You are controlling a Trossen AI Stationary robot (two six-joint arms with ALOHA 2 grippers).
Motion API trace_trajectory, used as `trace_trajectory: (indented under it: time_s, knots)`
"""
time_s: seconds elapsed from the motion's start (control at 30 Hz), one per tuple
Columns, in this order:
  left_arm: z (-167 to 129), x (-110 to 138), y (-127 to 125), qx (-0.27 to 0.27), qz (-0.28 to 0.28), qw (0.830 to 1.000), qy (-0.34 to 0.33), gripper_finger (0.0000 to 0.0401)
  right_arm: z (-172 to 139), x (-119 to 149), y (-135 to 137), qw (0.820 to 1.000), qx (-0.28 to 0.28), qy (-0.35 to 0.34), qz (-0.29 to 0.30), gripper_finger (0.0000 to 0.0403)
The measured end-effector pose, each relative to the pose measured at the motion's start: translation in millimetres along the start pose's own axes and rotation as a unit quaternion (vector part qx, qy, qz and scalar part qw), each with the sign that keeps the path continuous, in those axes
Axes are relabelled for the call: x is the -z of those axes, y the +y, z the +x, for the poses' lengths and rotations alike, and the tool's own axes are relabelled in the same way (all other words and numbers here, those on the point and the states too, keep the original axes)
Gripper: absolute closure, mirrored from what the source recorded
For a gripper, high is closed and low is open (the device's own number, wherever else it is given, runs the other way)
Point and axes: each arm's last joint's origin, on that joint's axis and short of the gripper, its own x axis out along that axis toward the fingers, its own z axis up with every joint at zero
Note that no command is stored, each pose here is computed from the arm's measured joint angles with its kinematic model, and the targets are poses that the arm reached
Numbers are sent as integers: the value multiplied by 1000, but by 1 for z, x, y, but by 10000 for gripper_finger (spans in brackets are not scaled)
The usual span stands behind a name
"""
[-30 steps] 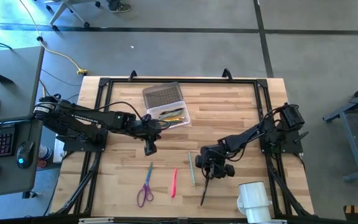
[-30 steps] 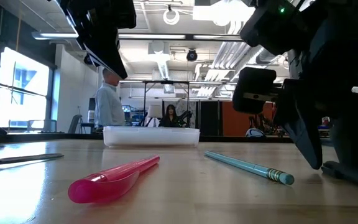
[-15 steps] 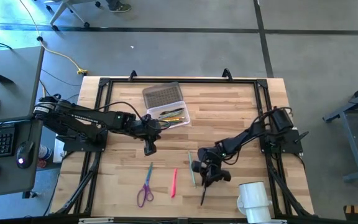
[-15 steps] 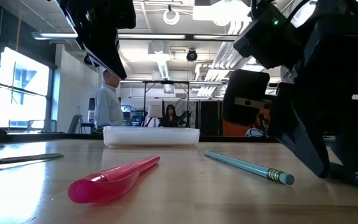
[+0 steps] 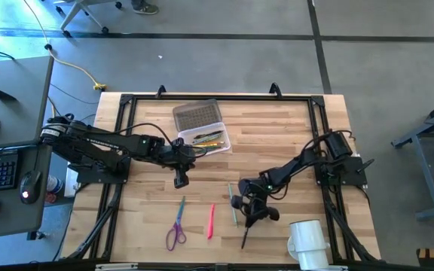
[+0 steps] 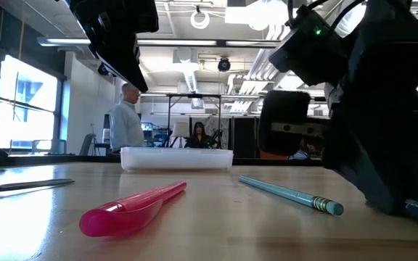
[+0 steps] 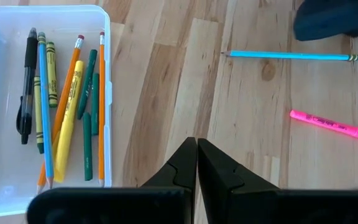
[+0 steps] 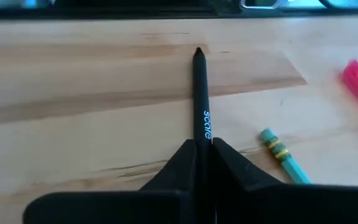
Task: Pick & place school supplies into a supply box
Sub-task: Put the black pen into the transparent supply box
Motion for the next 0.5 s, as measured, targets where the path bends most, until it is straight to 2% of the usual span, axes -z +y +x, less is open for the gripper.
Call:
trace_trajectory:
  time_s: [0.13,0.3,0.43,0.5]
  knots:
    - [0,0,0,0,0,1000,0,351,-12,4,-9,998,23,-5,50,385]
    - [0,0,0,0,9,1000,0,351,-40,-2,-22,996,89,10,27,392]
    - [-3,0,0,3,12,1000,-3,351,-71,-10,-33,982,178,60,1,382]
    - [-8,-1,1,5,11,1000,-13,351,-85,-12,-36,977,200,70,-1,385]
